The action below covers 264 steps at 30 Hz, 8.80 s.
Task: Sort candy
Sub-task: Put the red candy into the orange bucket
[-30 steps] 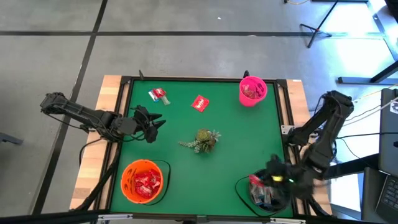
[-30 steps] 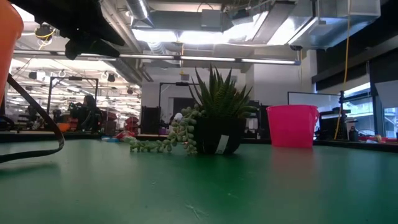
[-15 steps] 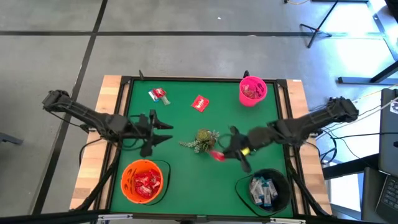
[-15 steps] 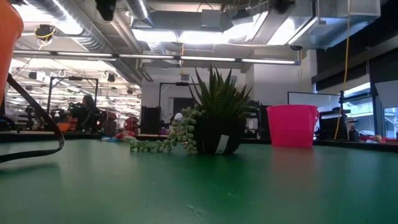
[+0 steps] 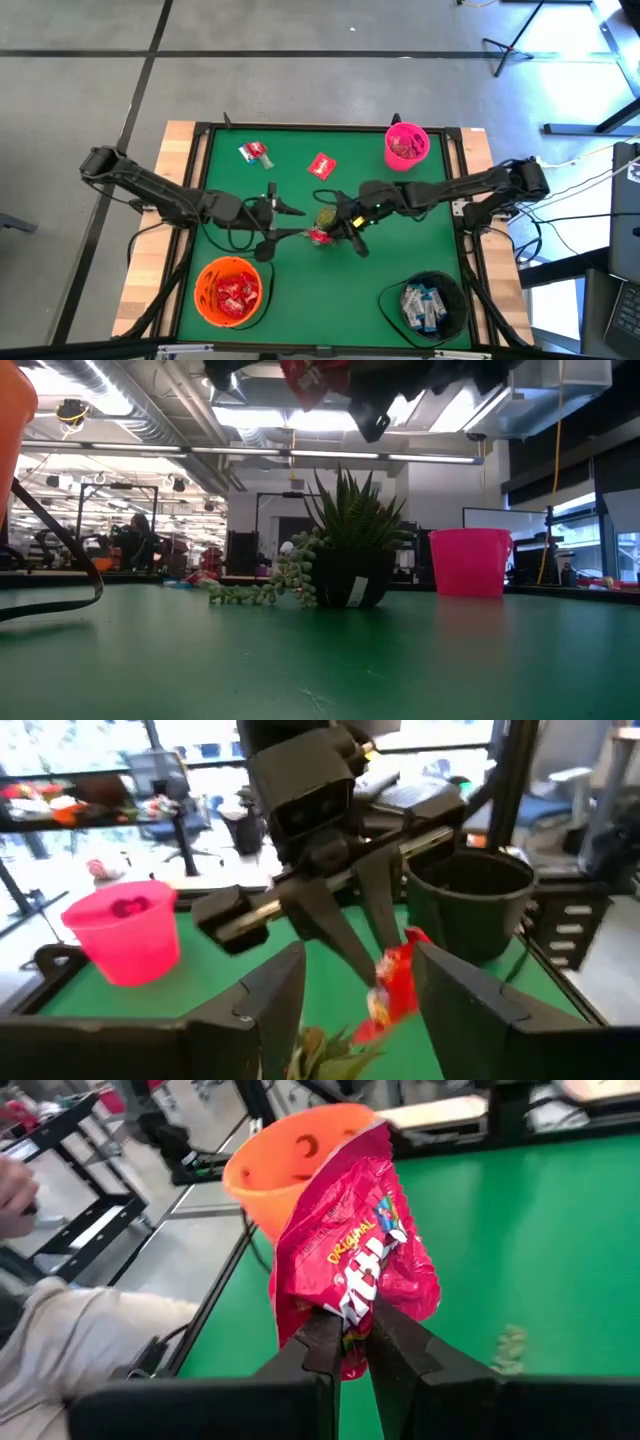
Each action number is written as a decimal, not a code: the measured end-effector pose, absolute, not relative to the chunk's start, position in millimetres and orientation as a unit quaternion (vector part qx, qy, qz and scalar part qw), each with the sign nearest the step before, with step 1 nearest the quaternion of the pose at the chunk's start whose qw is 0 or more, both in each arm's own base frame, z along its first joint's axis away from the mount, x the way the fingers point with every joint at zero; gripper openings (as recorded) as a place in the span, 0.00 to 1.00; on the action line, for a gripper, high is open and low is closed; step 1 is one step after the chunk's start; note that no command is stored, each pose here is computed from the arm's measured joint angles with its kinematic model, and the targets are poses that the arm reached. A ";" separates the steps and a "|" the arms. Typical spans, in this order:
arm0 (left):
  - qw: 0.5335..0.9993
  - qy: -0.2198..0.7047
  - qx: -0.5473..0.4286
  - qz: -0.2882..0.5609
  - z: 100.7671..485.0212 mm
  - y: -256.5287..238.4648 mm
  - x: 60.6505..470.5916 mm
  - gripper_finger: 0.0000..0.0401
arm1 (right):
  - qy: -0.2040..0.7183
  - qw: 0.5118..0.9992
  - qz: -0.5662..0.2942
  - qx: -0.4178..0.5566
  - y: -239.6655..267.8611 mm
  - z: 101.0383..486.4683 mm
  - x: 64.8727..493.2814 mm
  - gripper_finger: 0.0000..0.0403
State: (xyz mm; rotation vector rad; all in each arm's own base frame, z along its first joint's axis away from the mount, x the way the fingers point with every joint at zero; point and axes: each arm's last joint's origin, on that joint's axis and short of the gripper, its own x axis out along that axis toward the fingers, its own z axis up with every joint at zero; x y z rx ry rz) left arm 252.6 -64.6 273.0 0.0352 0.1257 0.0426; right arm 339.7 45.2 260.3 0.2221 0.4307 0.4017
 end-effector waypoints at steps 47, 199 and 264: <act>0.985 0.170 0.023 -0.027 232.6 -75.3 277.4 0.02 | 0.219 0.959 0.159 0.082 43.4 246.1 348.4 0.11; 0.980 -0.062 -0.159 0.098 234.8 -55.4 153.5 0.39 | 0.448 0.880 -0.142 0.072 -101.3 251.2 390.1 0.01; 0.979 -0.044 -0.172 0.099 230.5 -55.7 153.9 0.39 | 0.452 0.879 -0.131 0.079 -91.4 220.2 370.6 0.03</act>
